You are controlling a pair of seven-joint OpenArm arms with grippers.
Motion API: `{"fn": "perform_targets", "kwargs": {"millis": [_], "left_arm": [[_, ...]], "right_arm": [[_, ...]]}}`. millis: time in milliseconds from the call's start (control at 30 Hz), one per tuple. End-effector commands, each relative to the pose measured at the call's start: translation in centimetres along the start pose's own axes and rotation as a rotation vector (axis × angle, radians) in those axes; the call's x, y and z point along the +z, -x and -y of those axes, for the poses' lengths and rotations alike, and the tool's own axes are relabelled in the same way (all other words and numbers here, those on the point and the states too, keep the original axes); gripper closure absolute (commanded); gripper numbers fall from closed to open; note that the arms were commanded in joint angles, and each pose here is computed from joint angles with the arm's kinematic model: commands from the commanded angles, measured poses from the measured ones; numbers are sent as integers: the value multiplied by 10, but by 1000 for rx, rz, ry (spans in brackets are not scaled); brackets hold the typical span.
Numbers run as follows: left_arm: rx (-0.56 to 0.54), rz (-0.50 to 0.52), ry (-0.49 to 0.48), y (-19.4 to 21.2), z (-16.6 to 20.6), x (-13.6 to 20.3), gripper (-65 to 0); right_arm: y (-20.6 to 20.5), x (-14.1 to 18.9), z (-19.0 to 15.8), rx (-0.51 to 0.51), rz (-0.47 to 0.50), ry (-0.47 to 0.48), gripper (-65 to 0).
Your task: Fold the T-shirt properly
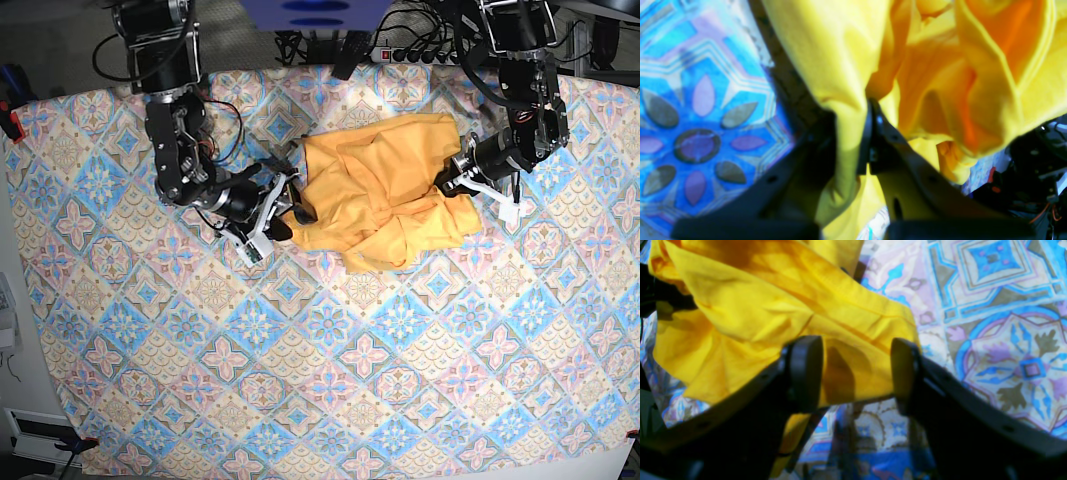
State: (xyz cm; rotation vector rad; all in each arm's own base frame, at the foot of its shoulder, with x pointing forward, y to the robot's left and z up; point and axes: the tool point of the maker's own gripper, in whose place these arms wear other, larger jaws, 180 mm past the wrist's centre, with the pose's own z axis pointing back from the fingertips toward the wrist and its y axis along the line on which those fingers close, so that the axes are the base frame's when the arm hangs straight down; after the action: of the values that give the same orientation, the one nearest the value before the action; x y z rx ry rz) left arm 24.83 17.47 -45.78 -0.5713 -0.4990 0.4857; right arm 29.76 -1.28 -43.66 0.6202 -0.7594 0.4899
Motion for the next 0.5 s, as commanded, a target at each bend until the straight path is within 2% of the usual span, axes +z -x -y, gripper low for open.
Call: {"fn": "perform_targets", "kwargs": {"millis": [0,333,467], "left_arm": [[-11,28,26,-11,8,2,0],[-11,27,26,-10,8,1,0],[-11,27,26,-10,8,1,0]], "right_arm": [[-21,1,-2,20,61,-15,-354],[-41,-20,-31,134,38,-107,-354],[-25,-32,-36,133,-24,-136,-351]]}}
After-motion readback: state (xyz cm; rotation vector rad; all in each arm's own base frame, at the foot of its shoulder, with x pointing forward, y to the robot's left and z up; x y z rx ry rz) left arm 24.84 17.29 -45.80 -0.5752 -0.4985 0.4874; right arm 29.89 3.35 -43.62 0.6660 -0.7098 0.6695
